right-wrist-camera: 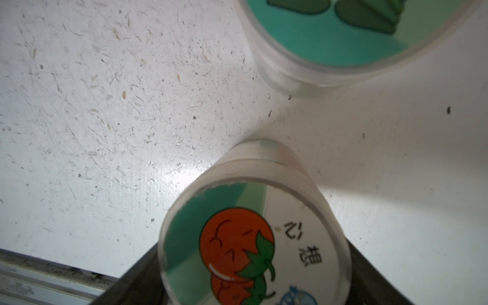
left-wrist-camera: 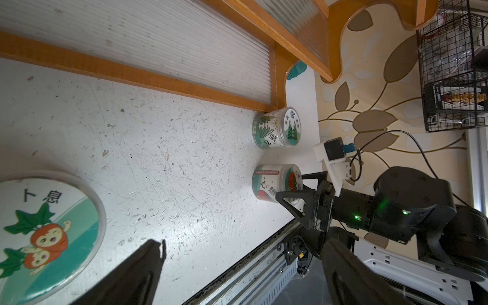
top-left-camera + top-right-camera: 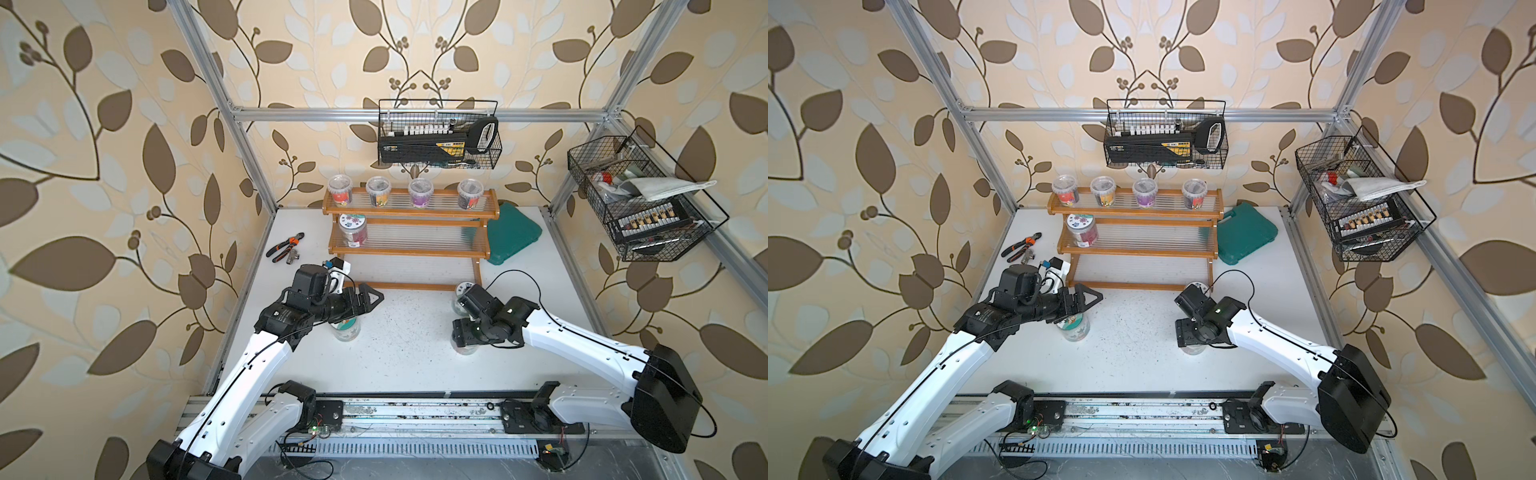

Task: Place the seed container on the shelf
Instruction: Pick up the seed jar at the center of the board.

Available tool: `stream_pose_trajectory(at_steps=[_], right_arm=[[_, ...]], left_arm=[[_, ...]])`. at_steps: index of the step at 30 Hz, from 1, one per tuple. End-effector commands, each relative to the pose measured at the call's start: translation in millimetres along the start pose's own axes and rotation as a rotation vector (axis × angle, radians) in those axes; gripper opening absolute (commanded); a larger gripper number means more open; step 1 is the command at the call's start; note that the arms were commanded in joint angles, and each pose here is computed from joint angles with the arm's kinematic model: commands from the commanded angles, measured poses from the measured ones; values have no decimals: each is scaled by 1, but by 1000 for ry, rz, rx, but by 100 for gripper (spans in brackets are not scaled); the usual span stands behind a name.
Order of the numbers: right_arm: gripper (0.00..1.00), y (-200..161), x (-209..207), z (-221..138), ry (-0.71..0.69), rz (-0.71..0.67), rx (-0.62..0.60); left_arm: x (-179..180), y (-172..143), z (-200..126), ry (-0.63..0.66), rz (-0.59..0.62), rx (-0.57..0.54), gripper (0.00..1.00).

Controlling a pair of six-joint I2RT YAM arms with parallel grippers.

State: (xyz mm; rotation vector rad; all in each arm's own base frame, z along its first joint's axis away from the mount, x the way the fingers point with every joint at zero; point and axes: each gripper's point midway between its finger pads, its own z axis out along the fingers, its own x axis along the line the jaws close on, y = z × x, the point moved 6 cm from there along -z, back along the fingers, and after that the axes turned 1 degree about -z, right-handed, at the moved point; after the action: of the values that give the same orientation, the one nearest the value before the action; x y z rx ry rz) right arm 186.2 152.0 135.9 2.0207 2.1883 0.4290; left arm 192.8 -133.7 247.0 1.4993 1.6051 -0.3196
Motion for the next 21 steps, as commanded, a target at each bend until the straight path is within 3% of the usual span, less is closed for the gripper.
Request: stream_pose_trajectory(at_steps=[1, 10, 21], right_arm=[[71, 8, 4, -15, 12, -17, -35], [62, 11, 8, -59, 59, -63, -69], [58, 12, 14, -128, 170, -98, -145]], left_arm=[[-5, 1, -2, -39, 37, -14, 98], [-25, -1, -7, -101, 116, -26, 98], [-98, -31, 10, -187, 464, -3, 98]])
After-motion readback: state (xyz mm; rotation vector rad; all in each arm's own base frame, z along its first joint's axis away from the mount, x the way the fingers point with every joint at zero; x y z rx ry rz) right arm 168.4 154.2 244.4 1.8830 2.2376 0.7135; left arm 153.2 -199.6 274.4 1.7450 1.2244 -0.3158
